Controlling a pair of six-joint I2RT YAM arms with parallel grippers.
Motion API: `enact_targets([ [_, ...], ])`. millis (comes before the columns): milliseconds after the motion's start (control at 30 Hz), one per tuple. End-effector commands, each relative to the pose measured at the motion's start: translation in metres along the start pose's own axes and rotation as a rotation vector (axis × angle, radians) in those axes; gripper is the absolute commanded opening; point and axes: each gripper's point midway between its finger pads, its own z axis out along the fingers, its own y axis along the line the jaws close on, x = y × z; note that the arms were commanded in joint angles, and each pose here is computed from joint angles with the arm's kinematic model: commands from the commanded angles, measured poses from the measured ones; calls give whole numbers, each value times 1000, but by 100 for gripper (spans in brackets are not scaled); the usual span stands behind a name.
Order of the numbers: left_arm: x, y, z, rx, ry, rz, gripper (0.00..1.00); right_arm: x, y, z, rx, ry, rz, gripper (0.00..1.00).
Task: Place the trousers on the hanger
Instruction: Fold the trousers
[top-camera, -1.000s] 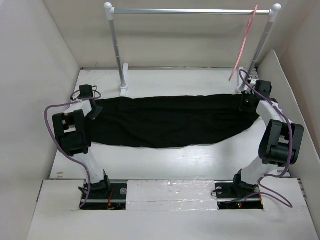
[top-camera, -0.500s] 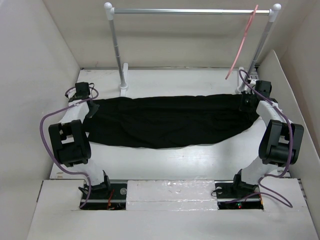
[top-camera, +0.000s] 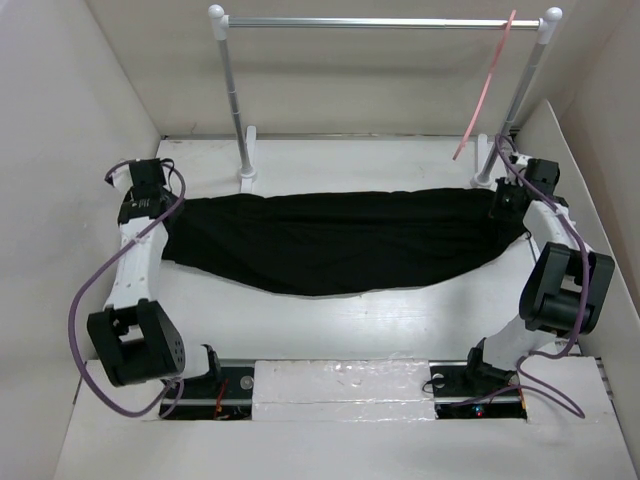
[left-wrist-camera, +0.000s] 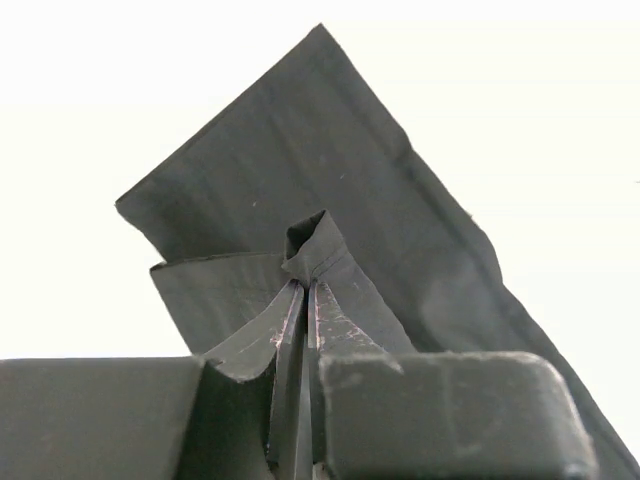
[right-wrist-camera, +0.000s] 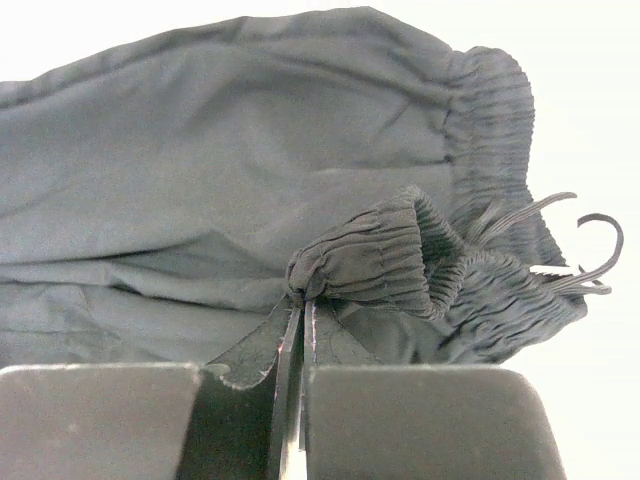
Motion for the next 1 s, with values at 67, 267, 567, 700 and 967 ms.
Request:
enact_targets([
  [67,-27,1,-20,-6,-82,-35,0,-50,5,-22,-25,-129,8,0],
  [267,-48,1,-7,-32,-136,-67,0,-75,-10,-29,7,-189,29,0],
  [567,-70,-7,14,-80,-194,-103,0,-86,-43,-31,30,-236,71,0],
  [700,-78,-6,15,-91,-234,-117,0,-94,-55,-27,28,-263,92,0],
  [967,-82,-15,47,-95,-221,-124,0,-118,-70,-5,22,-267,98,0],
])
